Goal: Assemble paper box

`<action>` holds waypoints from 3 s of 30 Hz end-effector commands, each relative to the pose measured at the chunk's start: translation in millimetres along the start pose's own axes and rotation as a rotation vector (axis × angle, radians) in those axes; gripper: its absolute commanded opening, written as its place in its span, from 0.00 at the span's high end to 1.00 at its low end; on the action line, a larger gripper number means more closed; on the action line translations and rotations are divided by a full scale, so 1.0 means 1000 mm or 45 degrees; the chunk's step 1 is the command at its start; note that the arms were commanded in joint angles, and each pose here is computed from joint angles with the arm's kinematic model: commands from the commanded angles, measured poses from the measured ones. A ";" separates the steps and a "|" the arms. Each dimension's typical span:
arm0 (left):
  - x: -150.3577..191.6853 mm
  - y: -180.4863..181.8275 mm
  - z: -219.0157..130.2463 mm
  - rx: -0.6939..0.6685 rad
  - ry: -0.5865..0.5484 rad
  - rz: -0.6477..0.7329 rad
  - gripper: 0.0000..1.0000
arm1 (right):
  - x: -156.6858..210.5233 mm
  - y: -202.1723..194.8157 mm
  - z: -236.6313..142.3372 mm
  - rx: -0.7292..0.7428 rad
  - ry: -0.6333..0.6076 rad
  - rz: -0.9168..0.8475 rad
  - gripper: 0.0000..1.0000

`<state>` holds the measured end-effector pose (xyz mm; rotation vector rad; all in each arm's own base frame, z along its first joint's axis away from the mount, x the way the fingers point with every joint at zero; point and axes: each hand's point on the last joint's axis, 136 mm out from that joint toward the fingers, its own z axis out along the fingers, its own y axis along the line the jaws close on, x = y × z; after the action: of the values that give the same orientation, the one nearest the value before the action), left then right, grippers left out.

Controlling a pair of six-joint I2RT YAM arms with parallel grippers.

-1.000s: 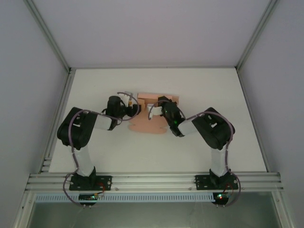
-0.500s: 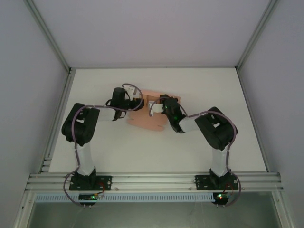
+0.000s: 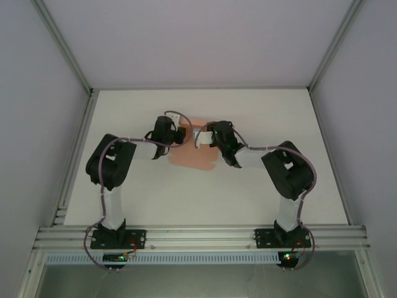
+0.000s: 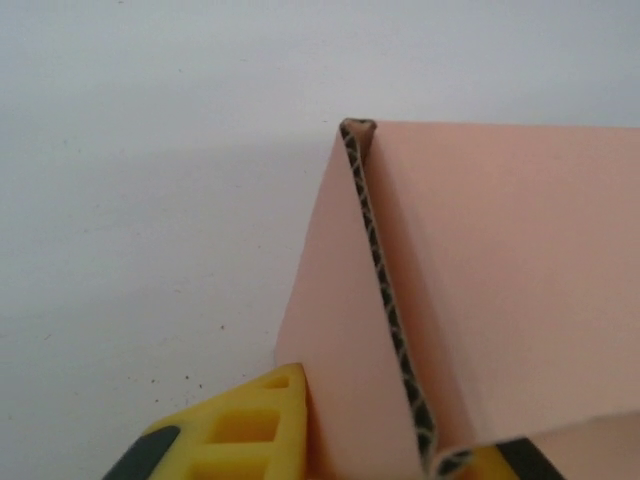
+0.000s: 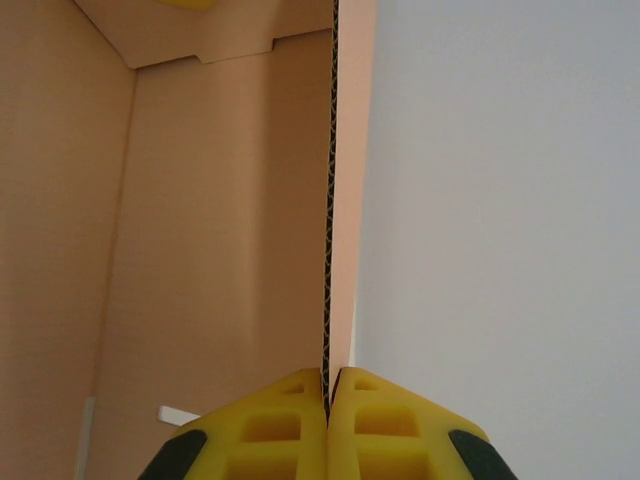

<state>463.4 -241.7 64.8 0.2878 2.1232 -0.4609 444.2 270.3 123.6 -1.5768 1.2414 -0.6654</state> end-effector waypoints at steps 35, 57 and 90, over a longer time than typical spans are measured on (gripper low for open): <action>0.023 -0.005 -0.048 -0.197 0.152 -0.066 0.73 | -0.052 0.104 -0.059 -0.904 -0.180 0.079 1.00; -0.014 -0.005 -0.071 -0.014 -0.088 -0.232 1.00 | -0.014 -0.077 -0.085 -0.052 -0.066 1.204 0.01; -0.008 0.086 -0.099 -0.753 0.052 -0.424 1.00 | -0.017 -0.039 -0.110 -0.518 -0.200 1.672 1.00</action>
<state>417.2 -207.3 125.2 -0.0996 2.2448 -0.4502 365.4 256.5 203.1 -0.7474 1.9599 0.6084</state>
